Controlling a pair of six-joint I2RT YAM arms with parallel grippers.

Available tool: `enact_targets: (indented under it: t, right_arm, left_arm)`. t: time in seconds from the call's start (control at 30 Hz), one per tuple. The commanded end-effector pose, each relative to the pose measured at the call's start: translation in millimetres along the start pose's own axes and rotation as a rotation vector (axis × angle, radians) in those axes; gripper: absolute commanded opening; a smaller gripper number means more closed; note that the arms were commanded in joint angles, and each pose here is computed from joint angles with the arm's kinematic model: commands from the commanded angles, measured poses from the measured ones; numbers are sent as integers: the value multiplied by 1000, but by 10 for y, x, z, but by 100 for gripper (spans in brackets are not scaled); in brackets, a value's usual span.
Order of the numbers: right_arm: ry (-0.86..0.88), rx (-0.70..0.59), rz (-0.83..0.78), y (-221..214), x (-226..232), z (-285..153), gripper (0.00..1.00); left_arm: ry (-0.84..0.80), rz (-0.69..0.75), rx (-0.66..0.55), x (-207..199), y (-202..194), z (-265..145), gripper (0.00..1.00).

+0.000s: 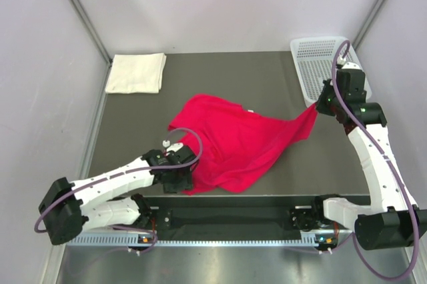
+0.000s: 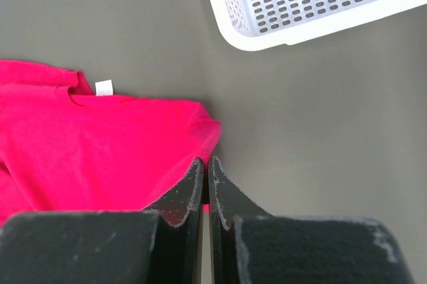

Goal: Fold and stack the t-shirts
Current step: Flatten the tshirt out

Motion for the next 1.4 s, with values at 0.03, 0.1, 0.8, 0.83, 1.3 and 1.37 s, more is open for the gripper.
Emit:
enact_targets:
  t: [0.03, 0.1, 0.8, 0.83, 1.3, 1.37]
  right_arm:
    - [72, -93, 11, 247, 134, -125, 0]
    - [74, -94, 10, 254, 137, -126, 0]
    - [-139, -229, 57, 584, -109, -171, 0]
    - [-134, -236, 69, 645, -75, -171, 0]
    - [-92, -134, 55, 582, 17, 70, 0]
    - [-93, -117, 43, 551, 23, 88, 0]
  left_arm:
    - [-12, -40, -30, -50, 139, 181, 62]
    - [-14, -39, -5, -50, 154, 251, 63]
    - [-145, -94, -50, 109, 219, -631, 0]
    - [-157, -107, -78, 123, 241, -749, 0]
    - [80, -59, -247, 441, 1994, -632, 0]
    - [86, -73, -231, 630, 2359, -551, 0]
Point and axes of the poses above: each gripper's point midway between its finger pads, its own z axis out along the fingers, its own x axis along the line the jaws close on, y = z × x, the point moved 6 cm from there along -z, back along the fingers, and after that the axes turned 15 degrees about z, right-handed, at the moved point
